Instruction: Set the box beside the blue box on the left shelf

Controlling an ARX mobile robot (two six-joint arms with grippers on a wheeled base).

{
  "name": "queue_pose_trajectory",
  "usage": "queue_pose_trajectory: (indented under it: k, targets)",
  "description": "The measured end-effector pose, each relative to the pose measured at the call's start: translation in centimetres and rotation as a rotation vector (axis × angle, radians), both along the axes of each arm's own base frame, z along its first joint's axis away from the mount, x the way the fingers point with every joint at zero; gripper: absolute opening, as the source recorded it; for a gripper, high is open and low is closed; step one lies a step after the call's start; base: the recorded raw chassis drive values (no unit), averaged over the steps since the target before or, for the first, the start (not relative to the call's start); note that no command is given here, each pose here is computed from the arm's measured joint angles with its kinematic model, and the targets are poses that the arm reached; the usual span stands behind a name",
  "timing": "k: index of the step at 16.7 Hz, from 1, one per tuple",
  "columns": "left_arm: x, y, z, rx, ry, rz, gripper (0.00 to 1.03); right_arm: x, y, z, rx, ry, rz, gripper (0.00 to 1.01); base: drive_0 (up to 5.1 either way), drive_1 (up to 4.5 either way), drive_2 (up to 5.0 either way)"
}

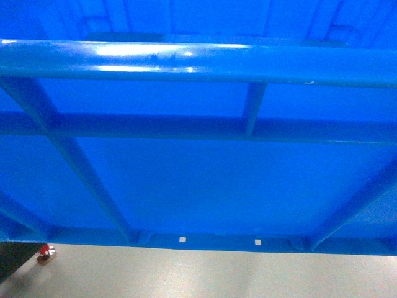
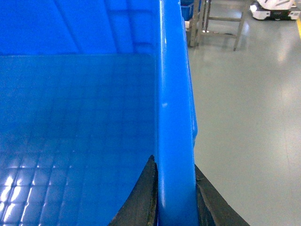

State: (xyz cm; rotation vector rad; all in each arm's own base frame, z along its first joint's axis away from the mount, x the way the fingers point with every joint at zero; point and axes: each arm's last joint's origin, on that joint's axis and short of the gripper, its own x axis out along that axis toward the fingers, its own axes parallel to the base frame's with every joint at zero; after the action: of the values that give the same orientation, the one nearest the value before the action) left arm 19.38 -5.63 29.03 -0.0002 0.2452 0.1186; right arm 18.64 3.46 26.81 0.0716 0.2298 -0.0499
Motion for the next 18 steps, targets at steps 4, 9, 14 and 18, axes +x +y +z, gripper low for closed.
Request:
queue_pose_trajectory:
  k: [4,9,14,18]
  targets:
    - [0.0,0.0,0.0,0.0,0.0,-0.001,0.11,0.0,0.0,0.0,0.0,0.0,0.0,0.1,-1.6,-1.57,-1.6]
    - [0.0,-0.01,0.0,-0.001,0.0,-0.002,0.11,0.0,0.0,-0.01,0.0,0.001,-0.001,0.1,-1.6,-1.63,-1.6]
    - [0.0,-0.01,0.0,-0.001,0.001,-0.002,0.11,0.0,-0.01,0.0,0.0,0.0,-0.002,0.1,-1.7,-1.67,-1.7]
    - [0.0,-0.01,0.0,-0.001,0.001,-0.003,0.11,0.0,-0.01,0.0,-0.001,0.0,-0.002,0.1,-1.6,-1.63,-1.6]
